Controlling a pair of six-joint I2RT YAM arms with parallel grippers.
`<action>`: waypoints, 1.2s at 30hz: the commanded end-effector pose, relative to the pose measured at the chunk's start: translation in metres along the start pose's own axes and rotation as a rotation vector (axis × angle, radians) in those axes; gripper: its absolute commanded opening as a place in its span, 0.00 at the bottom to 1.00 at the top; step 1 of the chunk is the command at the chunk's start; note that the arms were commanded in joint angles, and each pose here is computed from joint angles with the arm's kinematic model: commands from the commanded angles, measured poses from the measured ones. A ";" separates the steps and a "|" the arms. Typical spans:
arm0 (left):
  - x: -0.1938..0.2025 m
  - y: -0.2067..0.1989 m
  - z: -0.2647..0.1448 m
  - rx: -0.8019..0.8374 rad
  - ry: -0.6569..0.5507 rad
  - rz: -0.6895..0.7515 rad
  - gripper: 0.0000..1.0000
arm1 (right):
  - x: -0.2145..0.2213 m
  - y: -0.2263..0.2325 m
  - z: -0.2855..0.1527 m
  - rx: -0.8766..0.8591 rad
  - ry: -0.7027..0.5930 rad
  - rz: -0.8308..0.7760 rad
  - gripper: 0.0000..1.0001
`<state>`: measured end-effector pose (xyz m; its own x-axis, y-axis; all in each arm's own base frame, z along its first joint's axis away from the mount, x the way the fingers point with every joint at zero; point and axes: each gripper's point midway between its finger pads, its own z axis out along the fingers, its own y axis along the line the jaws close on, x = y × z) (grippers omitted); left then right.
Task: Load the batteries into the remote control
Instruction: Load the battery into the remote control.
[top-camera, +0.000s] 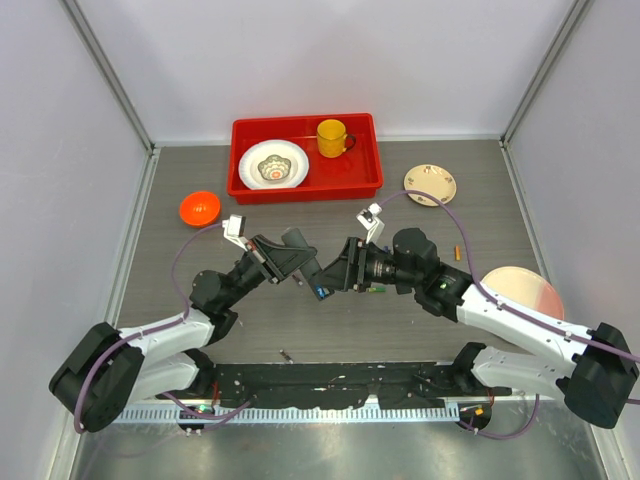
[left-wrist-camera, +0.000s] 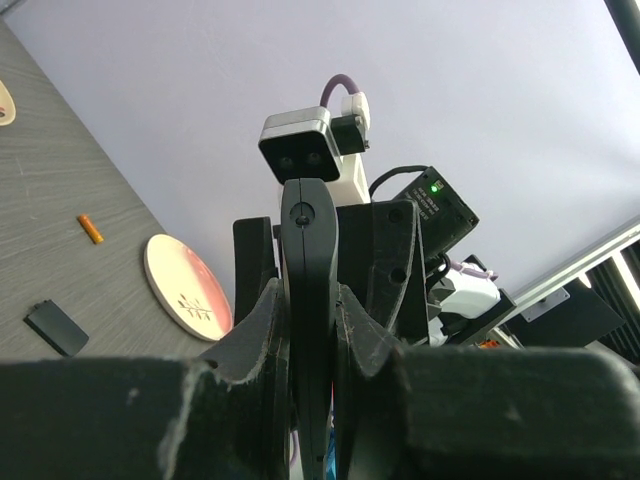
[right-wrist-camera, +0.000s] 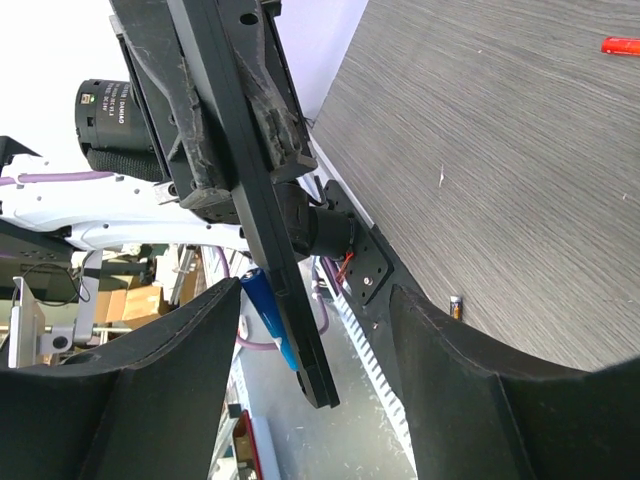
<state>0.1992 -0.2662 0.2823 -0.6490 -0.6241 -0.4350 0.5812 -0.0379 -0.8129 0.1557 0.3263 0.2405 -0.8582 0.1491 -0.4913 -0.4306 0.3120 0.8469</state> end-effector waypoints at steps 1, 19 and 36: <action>-0.022 -0.070 -0.001 0.271 -0.086 0.112 0.00 | -0.009 0.017 0.001 -0.069 -0.023 -0.018 0.66; -0.025 -0.073 -0.001 0.279 -0.101 0.114 0.00 | -0.006 0.009 0.003 -0.045 -0.007 -0.010 0.50; -0.035 -0.078 0.000 0.282 -0.151 0.121 0.00 | 0.004 -0.003 0.007 -0.010 0.039 -0.003 0.39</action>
<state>0.2027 -0.2662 0.2776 -0.6425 -0.6278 -0.4393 0.5732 -0.0132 -0.8193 0.1547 0.3326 0.2392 -0.8685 0.1314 -0.4780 -0.4284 0.2863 0.8570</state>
